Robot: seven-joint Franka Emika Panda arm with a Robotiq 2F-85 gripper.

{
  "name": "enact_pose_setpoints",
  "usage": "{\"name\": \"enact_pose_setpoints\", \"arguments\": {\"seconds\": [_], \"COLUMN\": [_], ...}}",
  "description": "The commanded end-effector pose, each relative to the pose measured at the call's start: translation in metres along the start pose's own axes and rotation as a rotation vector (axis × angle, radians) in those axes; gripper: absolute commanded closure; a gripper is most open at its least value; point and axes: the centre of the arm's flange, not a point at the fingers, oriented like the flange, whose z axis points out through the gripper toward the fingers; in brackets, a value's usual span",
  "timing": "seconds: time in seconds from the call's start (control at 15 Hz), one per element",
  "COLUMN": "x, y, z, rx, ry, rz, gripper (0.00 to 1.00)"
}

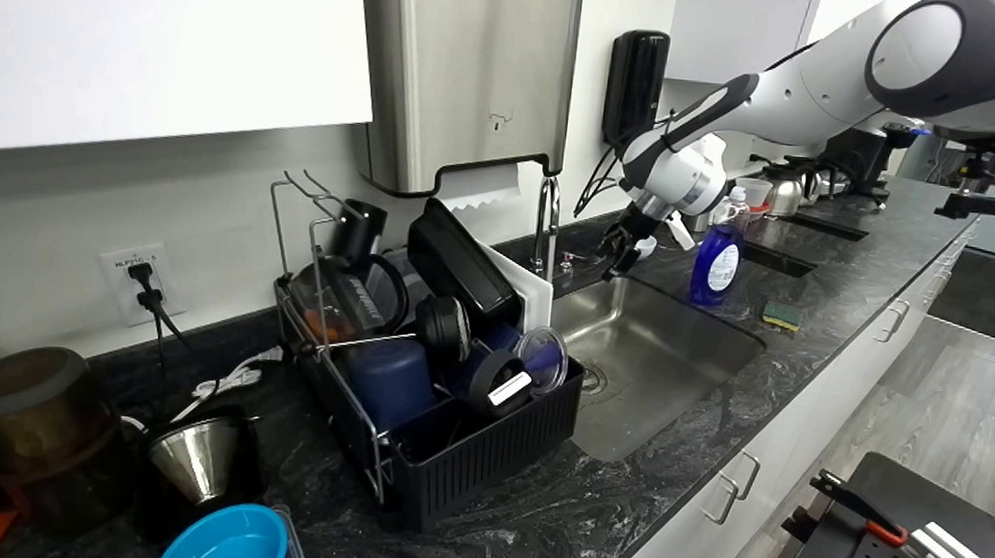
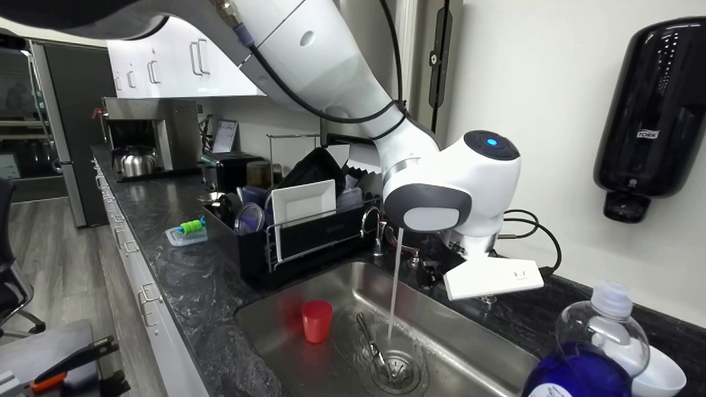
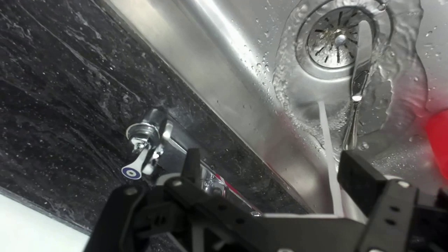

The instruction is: Put the butter knife in the sink then open and close the tap

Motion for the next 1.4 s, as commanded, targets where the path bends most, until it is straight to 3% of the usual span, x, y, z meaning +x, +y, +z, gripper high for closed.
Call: {"name": "enact_pose_setpoints", "arguments": {"seconds": [0.0,0.73,1.33], "x": [-0.005,-0.010,-0.021], "y": [0.006,0.009,0.015], "z": [0.003,0.004,0.016], "rx": [-0.031,-0.081,-0.135], "ry": [0.046,0.064,0.023], "rz": [-0.027,-0.101,-0.099], "gripper": [0.00,0.00,0.00]}}
